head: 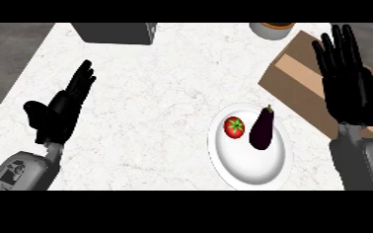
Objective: Pick the tomato from the plate and place it in the cardboard box
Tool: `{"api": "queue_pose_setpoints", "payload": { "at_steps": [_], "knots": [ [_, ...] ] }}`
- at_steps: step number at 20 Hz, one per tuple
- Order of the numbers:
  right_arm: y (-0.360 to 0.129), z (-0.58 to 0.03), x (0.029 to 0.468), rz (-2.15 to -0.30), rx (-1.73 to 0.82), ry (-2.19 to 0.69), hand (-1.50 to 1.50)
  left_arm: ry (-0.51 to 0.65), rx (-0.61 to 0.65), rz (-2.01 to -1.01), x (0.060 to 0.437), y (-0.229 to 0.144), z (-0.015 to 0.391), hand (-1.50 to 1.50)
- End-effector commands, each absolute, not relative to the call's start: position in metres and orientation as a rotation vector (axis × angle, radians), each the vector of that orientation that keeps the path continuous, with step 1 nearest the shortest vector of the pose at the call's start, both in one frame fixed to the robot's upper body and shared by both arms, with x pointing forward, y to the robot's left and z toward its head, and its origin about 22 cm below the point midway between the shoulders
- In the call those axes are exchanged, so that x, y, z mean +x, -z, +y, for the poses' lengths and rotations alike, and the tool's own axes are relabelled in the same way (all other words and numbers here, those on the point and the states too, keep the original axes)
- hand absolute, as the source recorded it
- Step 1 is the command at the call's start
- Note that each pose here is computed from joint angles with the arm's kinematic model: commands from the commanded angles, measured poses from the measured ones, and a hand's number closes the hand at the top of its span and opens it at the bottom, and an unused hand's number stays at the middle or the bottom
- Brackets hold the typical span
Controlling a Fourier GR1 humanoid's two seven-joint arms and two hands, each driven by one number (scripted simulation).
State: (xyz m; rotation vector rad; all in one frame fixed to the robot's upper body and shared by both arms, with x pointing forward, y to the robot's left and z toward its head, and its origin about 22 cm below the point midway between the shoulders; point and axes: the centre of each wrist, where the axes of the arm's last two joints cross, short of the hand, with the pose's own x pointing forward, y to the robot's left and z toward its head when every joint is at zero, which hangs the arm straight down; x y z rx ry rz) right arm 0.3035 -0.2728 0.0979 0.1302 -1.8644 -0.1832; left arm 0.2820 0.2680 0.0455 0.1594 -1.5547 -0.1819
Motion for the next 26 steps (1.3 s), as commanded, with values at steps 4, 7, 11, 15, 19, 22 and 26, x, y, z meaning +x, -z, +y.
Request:
{"api": "queue_pose_setpoints", "payload": {
  "at_steps": [4, 7, 11, 15, 19, 22, 26],
  "knots": [
    [-0.125, -0.302, 0.280, -1.880, -0.411, 0.245, -1.50, 0.353, 0.224, -1.704, 0.283, -0.066, 0.280, 0.00],
    [-0.085, -0.352, 0.256, -1.559, -0.764, -0.009, -1.50, 0.427, 0.199, -1.702, 0.278, -0.066, 0.281, 0.00],
    [-0.075, -0.318, 0.218, -1.571, -0.883, 0.061, -1.50, 0.474, 0.152, -1.708, 0.272, -0.061, 0.280, 0.00],
    [-0.069, -0.289, 0.188, -1.569, -0.949, -0.181, -1.50, 0.494, 0.145, -1.727, 0.276, -0.061, 0.275, 0.00],
    [-0.091, -0.269, 0.175, -1.505, -0.994, -0.345, -1.50, 0.509, 0.110, -1.749, 0.285, -0.074, 0.271, 0.00],
    [-0.098, -0.266, 0.178, -1.324, -1.004, -0.492, -1.50, 0.534, 0.123, -1.743, 0.286, -0.067, 0.265, 0.00],
    [-0.115, -0.239, 0.188, -1.145, -0.952, -0.660, -1.50, 0.544, 0.092, -1.757, 0.289, -0.075, 0.271, 0.00]
  ]
}}
